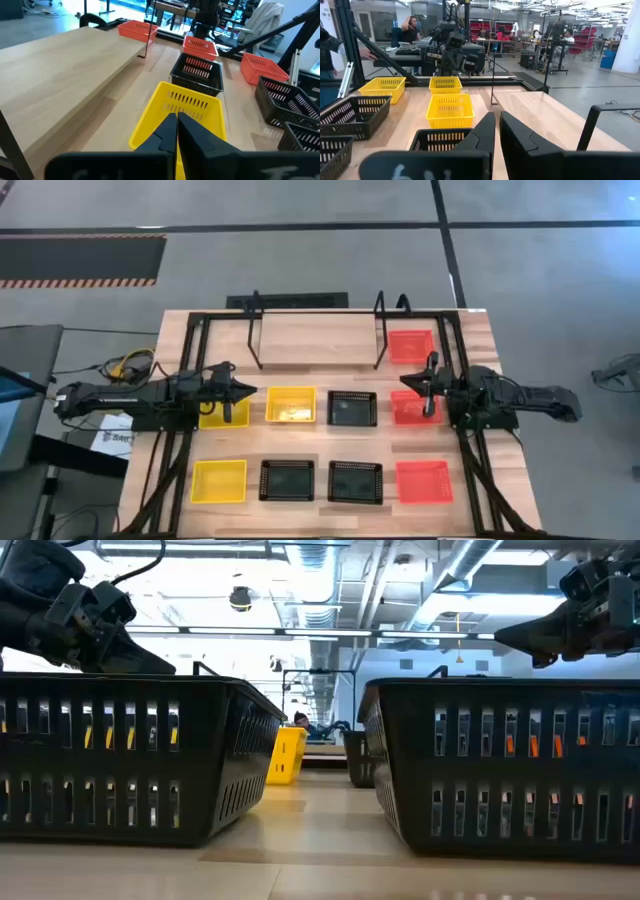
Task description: Stack baskets on shelf by color
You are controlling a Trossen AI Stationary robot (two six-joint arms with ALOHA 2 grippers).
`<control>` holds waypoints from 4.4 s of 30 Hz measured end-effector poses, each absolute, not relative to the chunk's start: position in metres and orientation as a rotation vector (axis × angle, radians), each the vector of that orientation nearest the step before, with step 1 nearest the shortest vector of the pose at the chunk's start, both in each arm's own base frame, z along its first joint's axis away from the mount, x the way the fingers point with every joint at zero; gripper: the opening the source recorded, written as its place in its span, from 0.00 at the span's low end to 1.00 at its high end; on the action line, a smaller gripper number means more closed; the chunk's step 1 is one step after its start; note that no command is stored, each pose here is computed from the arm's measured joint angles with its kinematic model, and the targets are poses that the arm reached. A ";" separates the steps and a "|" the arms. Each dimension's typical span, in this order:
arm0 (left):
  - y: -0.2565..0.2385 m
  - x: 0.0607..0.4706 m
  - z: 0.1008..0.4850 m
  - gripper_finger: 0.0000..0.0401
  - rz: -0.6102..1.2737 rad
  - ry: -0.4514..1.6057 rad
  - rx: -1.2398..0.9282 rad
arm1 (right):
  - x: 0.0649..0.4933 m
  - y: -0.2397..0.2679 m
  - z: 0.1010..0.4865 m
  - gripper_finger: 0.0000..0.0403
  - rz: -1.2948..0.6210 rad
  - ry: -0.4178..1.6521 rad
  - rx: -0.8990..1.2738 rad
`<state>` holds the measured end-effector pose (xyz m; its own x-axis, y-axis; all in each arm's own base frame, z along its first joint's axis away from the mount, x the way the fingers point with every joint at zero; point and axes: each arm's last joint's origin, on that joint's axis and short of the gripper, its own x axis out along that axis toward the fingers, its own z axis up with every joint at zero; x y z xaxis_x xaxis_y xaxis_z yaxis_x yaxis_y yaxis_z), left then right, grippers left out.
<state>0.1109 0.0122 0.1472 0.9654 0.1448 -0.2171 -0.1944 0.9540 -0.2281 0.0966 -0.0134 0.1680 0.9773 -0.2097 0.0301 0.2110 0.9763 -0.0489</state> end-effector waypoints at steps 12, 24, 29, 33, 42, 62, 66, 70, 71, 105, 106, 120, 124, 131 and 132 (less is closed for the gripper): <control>0.012 0.111 0.147 0.00 0.173 0.200 -0.251 | 0.097 -0.013 0.168 0.13 -0.212 -0.025 -0.052; 0.012 0.111 0.147 0.00 0.173 0.200 -0.251 | 0.097 -0.013 0.168 0.13 -0.212 -0.024 -0.052; 0.012 0.111 0.147 0.00 0.174 0.200 -0.251 | 0.097 -0.013 0.168 0.13 -0.212 -0.025 -0.052; 0.012 0.111 0.147 0.00 0.173 0.200 -0.251 | 0.097 -0.013 0.168 0.13 -0.212 -0.025 -0.052; 0.012 0.111 0.147 0.00 0.174 0.200 -0.251 | 0.097 -0.013 0.168 0.13 -0.212 -0.024 -0.052; 0.012 0.111 0.147 0.00 0.174 0.200 -0.251 | 0.097 -0.013 0.168 0.13 -0.212 -0.025 -0.052; 0.012 0.111 0.147 0.00 0.174 0.200 -0.251 | 0.097 -0.013 0.168 0.13 -0.212 -0.025 -0.052; 0.012 0.111 0.147 0.00 0.174 0.200 -0.251 | 0.097 -0.013 0.168 0.13 -0.212 -0.024 -0.052; 0.012 0.111 0.147 0.00 0.174 0.200 -0.251 | 0.097 -0.013 0.168 0.13 -0.212 -0.024 -0.052; 0.017 0.111 0.203 0.00 0.269 -0.221 -0.509 | 0.084 -0.012 0.213 0.13 -0.096 -0.555 0.424; 0.017 0.110 0.211 0.00 0.265 -0.246 -0.478 | 0.084 -0.012 0.214 0.13 -0.092 -0.554 0.439; 0.018 0.089 0.293 0.00 0.423 -0.147 -0.244 | 0.061 -0.010 0.267 0.13 -0.056 -0.724 0.421; 0.018 0.090 0.313 0.00 0.511 0.095 -0.220 | 0.048 -0.006 0.301 0.13 -0.020 -0.786 0.296; 0.015 0.112 0.332 0.00 0.537 0.592 -0.197 | 0.052 -0.003 0.351 0.13 -0.002 -0.746 0.138; 0.014 0.115 0.331 0.00 0.548 0.669 -0.206 | 0.056 -0.002 0.356 0.13 -0.003 -0.724 0.129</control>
